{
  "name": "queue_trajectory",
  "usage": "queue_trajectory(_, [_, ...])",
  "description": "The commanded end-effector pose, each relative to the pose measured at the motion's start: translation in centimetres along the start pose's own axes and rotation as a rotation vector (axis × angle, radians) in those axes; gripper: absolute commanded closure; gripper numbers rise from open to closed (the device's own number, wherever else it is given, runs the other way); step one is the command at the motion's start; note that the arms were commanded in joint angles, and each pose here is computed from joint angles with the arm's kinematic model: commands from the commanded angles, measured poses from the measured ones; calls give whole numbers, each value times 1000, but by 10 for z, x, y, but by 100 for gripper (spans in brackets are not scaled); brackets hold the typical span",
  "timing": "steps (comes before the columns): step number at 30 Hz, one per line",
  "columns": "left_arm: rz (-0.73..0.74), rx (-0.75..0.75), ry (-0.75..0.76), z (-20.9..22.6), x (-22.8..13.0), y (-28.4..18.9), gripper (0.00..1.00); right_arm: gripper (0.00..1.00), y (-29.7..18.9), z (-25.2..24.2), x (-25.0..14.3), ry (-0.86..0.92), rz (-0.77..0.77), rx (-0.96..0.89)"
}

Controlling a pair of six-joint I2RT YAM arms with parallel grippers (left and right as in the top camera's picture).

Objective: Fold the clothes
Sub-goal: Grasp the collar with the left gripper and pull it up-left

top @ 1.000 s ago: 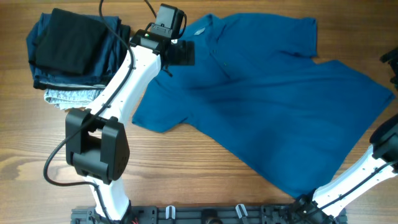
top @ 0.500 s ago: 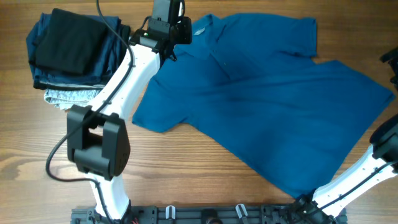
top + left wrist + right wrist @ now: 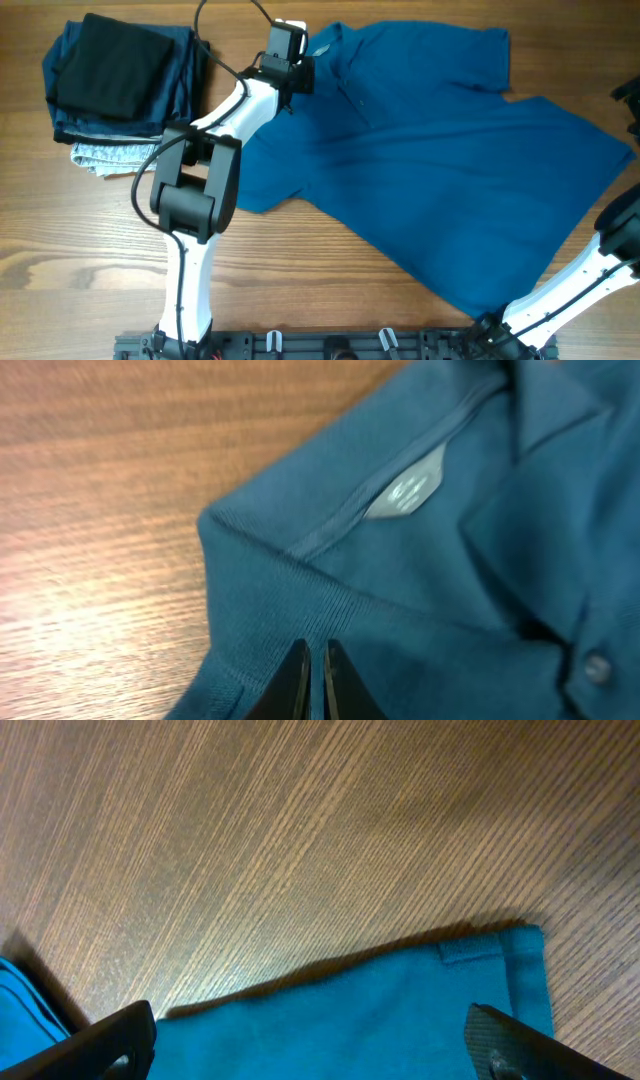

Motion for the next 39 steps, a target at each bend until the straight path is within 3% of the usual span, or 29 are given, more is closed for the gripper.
queue_trajectory(1, [70,14,6,8,-25,20,93,0,-18,13,6,0,-30,40])
queue_trajectory(9, [306,183,-56,70,-80,11,96,0,-18,13,6,0,-30,40])
queue_trajectory(14, [425,216,-250,112,-115,-1,96,1,-18,13,6,1,-30,40])
queue_trajectory(16, [409,156,-250,112,-110,-4,96,0,-18,13,6,0,-30,40])
queue_trajectory(21, [381,217,-250,129,-95,-23,96,0,-18,13,6,0,-30,40])
queue_trajectory(30, [598,254,-371,122,-138,-47,96,0,-18,13,6,1,-30,40])
queue_trajectory(34, [584,250,-370,121,-131,-52,96,0,-18,13,6,0,-30,40])
queue_trajectory(39, [408,247,-358,118,-67,-103,96,1,-18,13,6,1,-30,40])
Point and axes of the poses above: each gripper's point midway between its finger pads, its own y axis out along the fingers, its own z axis along the line the jaws close on, x = y × z, the point moved 3 cm from there along -y, back along the fingers, and after that the axes turned 15 degrees about y, right-handed, at the moved point
